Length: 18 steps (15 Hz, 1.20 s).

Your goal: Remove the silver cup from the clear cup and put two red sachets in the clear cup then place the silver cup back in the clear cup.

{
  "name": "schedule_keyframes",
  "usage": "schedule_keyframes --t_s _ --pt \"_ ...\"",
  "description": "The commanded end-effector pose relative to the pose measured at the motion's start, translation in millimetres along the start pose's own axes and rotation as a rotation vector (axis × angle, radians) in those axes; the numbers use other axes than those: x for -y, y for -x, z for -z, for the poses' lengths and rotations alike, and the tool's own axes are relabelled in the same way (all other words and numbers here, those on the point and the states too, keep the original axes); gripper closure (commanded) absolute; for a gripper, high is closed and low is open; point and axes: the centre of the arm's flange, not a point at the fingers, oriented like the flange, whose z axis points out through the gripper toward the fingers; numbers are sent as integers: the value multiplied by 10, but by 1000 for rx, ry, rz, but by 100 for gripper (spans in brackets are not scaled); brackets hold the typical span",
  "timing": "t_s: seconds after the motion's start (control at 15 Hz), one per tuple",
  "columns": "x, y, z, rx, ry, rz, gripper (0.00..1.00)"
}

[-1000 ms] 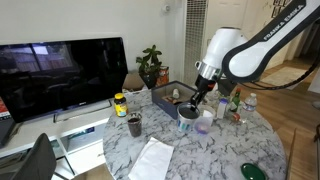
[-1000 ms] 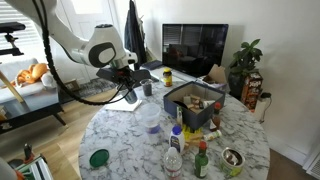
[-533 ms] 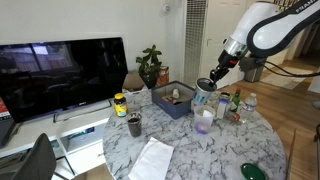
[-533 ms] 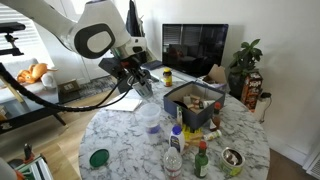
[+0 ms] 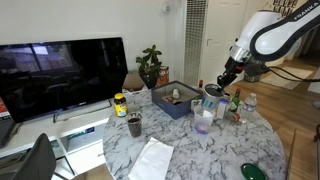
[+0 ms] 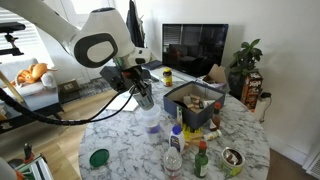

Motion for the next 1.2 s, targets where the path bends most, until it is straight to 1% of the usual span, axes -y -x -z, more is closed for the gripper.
schedule_keyframes --t_s 0.0,0.13,0.2,0.4,0.67,0.73,0.8,0.93,1.0,1.07,1.13 --pt "10 31 -302 42 5 -37 99" --pt "33 18 -434 59 -14 -44 99" --pt "70 0 -512 75 -2 -52 99" --pt "142 -68 -721 108 2 -81 99" --pt "205 -160 -955 137 24 -116 99" --pt "213 -177 -1008 144 24 -123 97" --pt "218 -194 -1053 150 29 -127 73" --pt "232 -219 -1106 161 30 -138 63" --pt "230 -230 -1094 159 22 -139 54" --pt "230 -246 -1056 151 18 -135 48" --pt "230 -255 -1015 143 19 -138 39"
